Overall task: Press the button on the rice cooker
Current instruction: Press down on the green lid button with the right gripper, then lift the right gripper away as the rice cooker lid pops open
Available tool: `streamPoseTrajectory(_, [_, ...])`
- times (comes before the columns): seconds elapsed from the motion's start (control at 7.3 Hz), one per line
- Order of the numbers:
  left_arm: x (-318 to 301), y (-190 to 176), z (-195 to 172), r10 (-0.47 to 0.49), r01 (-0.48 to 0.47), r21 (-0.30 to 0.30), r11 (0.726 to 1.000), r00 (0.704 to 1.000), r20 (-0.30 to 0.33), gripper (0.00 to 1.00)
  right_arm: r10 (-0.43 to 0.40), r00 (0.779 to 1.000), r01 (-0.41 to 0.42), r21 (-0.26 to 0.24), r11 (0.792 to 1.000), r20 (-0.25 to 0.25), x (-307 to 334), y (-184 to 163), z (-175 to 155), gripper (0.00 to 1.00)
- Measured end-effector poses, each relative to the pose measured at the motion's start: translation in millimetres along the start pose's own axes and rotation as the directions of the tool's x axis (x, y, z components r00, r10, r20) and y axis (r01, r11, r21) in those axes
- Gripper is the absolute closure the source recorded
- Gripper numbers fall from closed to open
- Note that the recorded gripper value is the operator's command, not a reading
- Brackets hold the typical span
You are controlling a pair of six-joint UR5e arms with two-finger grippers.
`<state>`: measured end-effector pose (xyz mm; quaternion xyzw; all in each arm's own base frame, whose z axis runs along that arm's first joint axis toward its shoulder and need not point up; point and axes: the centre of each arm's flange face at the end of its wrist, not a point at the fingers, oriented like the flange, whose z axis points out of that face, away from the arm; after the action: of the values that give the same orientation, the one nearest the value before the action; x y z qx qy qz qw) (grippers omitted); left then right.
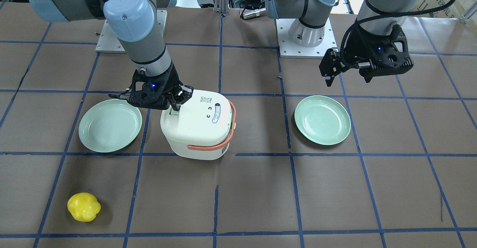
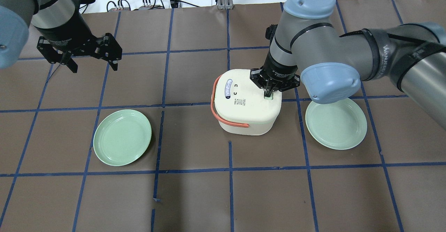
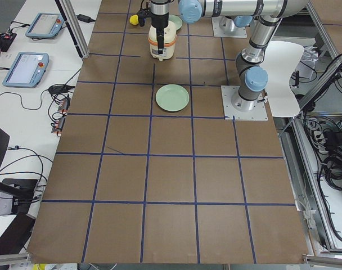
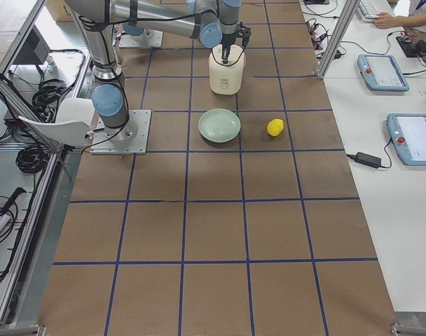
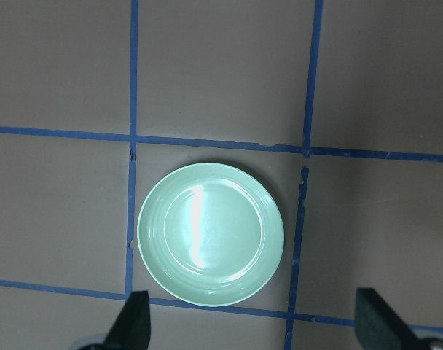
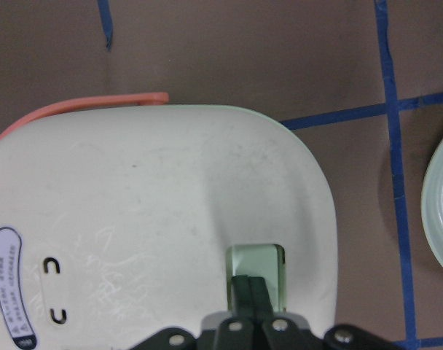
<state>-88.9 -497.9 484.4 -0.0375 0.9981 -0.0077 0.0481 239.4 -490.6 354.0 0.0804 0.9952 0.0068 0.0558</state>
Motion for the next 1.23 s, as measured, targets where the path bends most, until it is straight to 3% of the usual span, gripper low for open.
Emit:
streamPoseTrajectory(0.27, [0, 0, 0, 0.000, 0.000, -0.001, 1.000, 1.000, 0.000, 0.00, 0.000, 1.000, 0.000, 0.016, 1.000, 0.011, -2, 0, -10, 0.73])
streamPoseTrajectory(0.41, [0, 0, 0, 0.000, 0.000, -0.001, 1.000, 1.000, 0.000, 0.00, -0.002, 1.000, 0.002, 0.029, 1.000, 0.016, -3, 0, -22, 0.72])
streamPoseTrajectory(0.55, [0, 0, 0, 0.000, 0.000, 0.000, 1.000, 1.000, 0.000, 0.00, -0.003, 1.000, 0.002, 0.042, 0.999, 0.019, -4, -3, -43, 0.68])
streamPoseTrajectory(0.96, [0, 0, 0, 0.000, 0.000, 0.000, 1.000, 1.000, 0.000, 0.00, 0.011, 1.000, -0.011, 0.012, 1.000, -0.007, 17, -33, -111, 0.59])
streamPoseTrajectory(1.1, [0, 0, 0, 0.000, 0.000, 0.000, 1.000, 1.000, 0.000, 0.00, -0.002, 1.000, 0.002, 0.005, 1.000, -0.011, 38, -43, -124, 0.45])
streamPoseTrajectory(1.23, [0, 0, 0, 0.000, 0.000, 0.000, 1.000, 1.000, 0.000, 0.00, -0.018, 1.000, 0.018, -0.001, 1.000, -0.015, 60, -50, -133, 0.24])
